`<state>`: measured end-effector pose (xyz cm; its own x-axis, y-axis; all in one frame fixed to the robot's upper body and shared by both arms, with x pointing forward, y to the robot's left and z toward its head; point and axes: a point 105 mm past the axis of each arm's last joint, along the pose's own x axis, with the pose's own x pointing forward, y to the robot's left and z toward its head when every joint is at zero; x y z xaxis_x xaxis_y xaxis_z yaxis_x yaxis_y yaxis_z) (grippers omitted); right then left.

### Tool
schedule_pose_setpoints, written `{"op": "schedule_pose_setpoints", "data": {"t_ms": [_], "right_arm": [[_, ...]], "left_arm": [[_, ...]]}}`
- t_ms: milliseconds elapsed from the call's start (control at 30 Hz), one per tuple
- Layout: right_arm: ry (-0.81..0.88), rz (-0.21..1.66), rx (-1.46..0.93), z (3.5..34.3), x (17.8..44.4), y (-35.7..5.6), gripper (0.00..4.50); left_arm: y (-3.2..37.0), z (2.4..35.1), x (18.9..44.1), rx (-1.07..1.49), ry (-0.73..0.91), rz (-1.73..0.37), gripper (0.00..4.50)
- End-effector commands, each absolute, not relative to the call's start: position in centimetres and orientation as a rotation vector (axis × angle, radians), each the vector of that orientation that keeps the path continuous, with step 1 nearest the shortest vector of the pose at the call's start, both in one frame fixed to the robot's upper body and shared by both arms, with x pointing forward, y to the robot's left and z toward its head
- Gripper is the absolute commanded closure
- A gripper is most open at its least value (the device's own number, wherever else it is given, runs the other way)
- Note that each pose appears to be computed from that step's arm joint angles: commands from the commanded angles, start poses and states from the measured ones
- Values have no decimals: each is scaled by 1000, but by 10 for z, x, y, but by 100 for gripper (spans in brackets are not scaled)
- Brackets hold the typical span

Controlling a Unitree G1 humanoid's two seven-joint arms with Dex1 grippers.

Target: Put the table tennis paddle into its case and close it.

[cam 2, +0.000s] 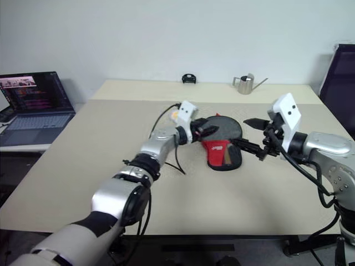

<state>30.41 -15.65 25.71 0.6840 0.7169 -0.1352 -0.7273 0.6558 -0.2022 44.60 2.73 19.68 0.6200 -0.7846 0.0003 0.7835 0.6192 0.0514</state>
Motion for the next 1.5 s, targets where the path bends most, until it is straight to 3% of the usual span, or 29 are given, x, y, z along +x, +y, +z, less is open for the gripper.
{"op": "schedule_pose_setpoints", "data": {"t_ms": [33, 200, 233, 267, 633, 1033, 1400, 1500], "right_arm": [[34, 756, -241, 257, 313, -164, 42], [170, 643, -182, 217, 347, -172, 42], [185, 621, -172, 212, 354, -173, 5], [194, 607, -167, 208, 360, -173, 1], [251, 409, -192, 164, 425, -178, 1], [341, 443, -234, 138, 445, -169, 1], [471, 471, -256, 113, 446, -164, 1], [494, 489, -267, 106, 444, -161, 59]], "left_arm": [[40, 222, 437, 51, -137, -983, 142], [91, 233, 403, 77, -172, -1149, 142], [100, 236, 400, 95, -175, -1132, 142], [105, 238, 398, 106, -175, -1121, 142], [124, 243, 378, 152, -167, -1071, 142], [123, 248, 368, 169, -152, -1125, 142], [127, 251, 369, 183, -157, -1110, 142], [129, 251, 369, 185, -156, -1105, 142]]}}
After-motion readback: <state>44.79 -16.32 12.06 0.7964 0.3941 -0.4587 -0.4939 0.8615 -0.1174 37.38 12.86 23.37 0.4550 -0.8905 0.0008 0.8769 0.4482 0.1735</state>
